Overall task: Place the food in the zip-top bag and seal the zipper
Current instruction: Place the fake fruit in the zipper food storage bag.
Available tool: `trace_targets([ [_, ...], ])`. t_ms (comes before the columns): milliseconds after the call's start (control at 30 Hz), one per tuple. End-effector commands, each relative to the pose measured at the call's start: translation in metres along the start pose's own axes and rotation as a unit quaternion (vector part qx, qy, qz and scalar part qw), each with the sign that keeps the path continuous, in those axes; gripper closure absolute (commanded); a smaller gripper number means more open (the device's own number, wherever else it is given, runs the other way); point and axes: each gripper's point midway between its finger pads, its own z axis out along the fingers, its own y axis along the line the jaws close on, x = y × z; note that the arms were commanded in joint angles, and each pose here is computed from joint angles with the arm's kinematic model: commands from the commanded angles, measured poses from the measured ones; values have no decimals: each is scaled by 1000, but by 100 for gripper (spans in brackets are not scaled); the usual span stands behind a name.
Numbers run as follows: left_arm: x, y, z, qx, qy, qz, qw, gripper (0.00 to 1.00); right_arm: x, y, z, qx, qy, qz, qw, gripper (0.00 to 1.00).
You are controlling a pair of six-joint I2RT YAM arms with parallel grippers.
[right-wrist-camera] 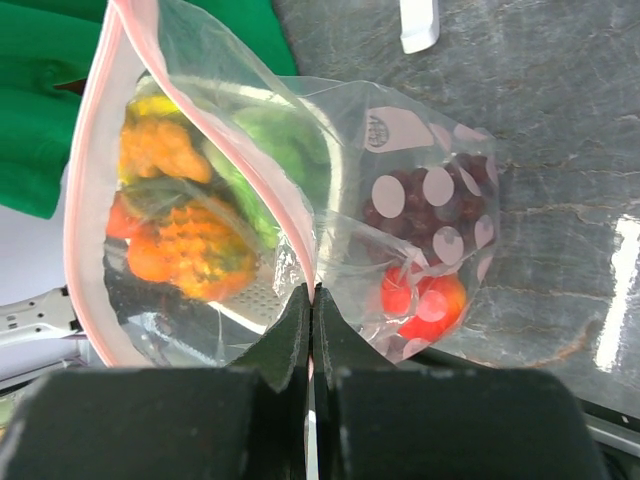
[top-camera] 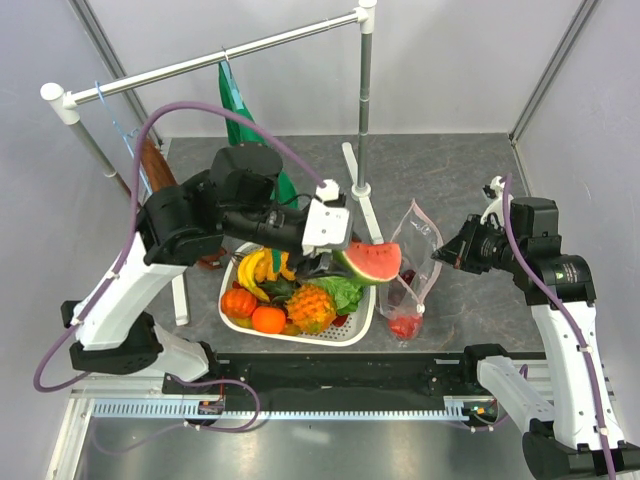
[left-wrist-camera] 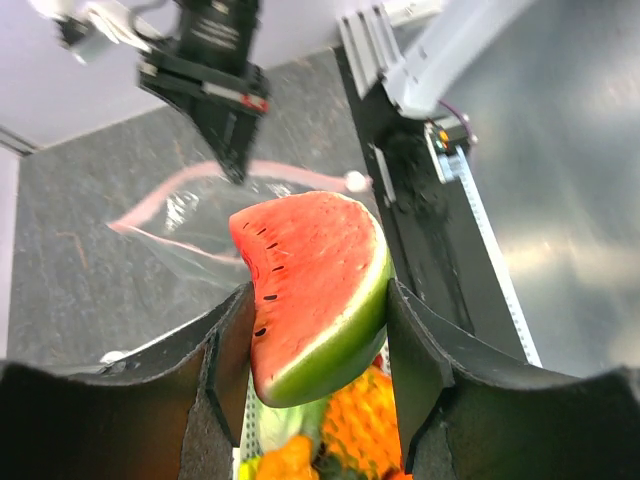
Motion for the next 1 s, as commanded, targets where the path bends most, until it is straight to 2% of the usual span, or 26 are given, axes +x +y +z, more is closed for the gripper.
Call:
trace_targets([
  [0, -9, 32, 28, -35, -5, -50, 998, 72, -9, 14, -3, -32, -16, 1, 999, 100],
  [200, 12, 61, 65, -61, 40, -78, 994, 74, -13, 25, -8, -54, -24, -5, 998, 100],
  [400, 41, 92, 89, -125, 96, -99, 983, 75, -13, 31, -9, -70, -25, -2, 997, 100],
  [567, 50, 101, 104, -152, 119, -87, 977, 70, -8, 29, -3, -73, -13, 8, 997, 100],
  [667, 62, 103, 115, -154, 141, -78, 975, 54, -10, 29, -2, -75, -15, 10, 997, 100],
  [700, 65, 105, 115, -160, 145, -78, 973, 35, -10, 29, -2, -75, -14, 10, 997, 100],
  [833, 60, 95, 102, -151, 134, -86, 976, 1, -12, 28, -3, -68, -19, 7, 997, 100],
  [933, 54, 79, 95, -120, 107, -102, 982, 0, -10, 25, 0, -63, -14, 11, 998, 100],
  [967, 47, 81, 77, -128, 88, -105, 982, 0, -10, 24, 0, -61, -13, 13, 998, 100],
])
